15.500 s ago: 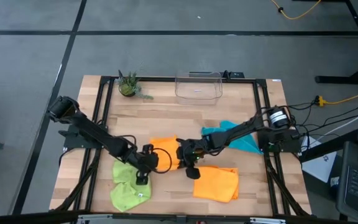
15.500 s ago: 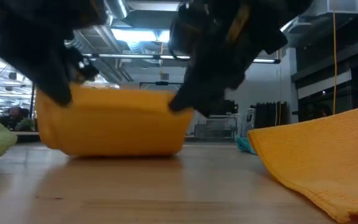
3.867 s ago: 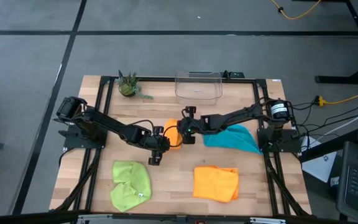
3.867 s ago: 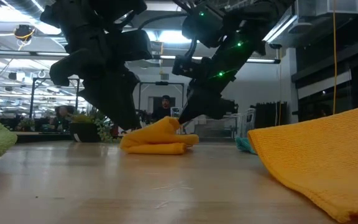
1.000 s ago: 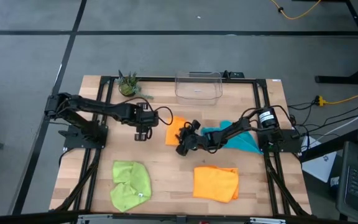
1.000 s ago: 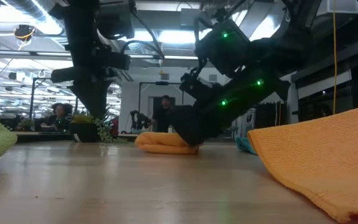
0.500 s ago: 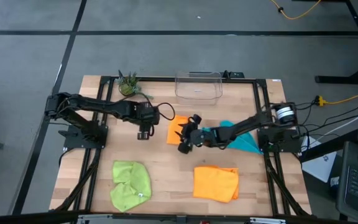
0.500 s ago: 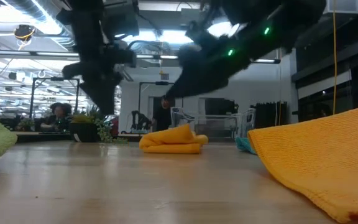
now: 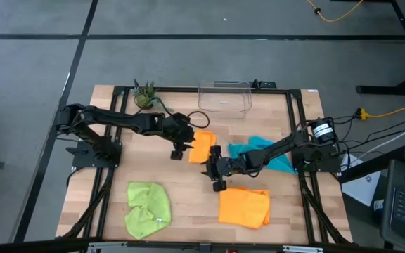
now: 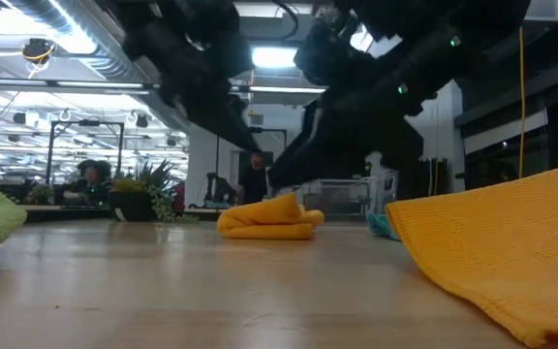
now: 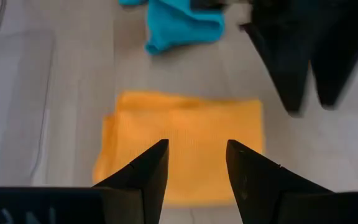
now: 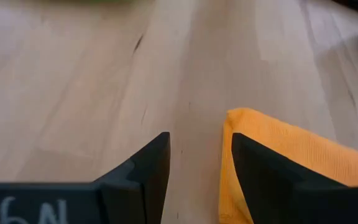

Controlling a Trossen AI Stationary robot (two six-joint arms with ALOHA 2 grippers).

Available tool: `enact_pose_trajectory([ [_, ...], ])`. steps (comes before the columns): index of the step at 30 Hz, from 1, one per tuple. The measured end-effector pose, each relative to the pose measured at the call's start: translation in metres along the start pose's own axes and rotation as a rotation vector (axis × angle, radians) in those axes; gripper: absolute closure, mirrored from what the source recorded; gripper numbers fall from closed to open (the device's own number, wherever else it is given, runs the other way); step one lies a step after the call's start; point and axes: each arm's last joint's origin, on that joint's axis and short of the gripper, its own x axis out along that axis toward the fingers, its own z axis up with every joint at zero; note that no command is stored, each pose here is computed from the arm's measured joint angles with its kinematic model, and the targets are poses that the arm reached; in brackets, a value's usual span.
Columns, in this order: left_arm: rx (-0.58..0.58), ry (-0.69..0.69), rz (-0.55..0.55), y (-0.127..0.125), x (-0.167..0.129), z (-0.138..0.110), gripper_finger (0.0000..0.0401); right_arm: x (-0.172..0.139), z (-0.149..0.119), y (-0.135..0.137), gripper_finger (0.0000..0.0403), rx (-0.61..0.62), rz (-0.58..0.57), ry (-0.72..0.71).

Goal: Fold microfiber towels
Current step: Put the top orange towel into the transparent bin

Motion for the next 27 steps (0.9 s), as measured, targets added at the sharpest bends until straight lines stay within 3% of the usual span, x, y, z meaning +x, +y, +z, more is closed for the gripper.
enact_pose_trajectory([
  [2, -0.004, 0.02, 0.0, 0.002, 0.009, -0.004, 0.0246, -0.001, 0.001, 0.002, 0.0228, -0.042, 0.003, -0.001],
  [9, -0.005, 0.03, 0.018, 0.013, 0.031, -0.012, 0.0246, -0.001, 0.0, 0.004, 0.0225, -0.023, -0.029, 0.016],
  [14, -0.018, 0.032, 0.027, 0.017, 0.035, -0.015, 0.0246, -0.001, -0.002, 0.0, 0.0185, 0.015, -0.121, 0.046],
  [20, -0.049, 0.026, 0.032, 0.02, 0.035, -0.015, 0.0246, 0.001, -0.009, -0.006, 0.0127, -0.007, -0.072, 0.096],
  [27, -0.062, 0.046, 0.023, 0.021, 0.051, -0.022, 0.0246, 0.002, -0.015, -0.012, 0.0119, -0.14, -0.05, 0.148],
])
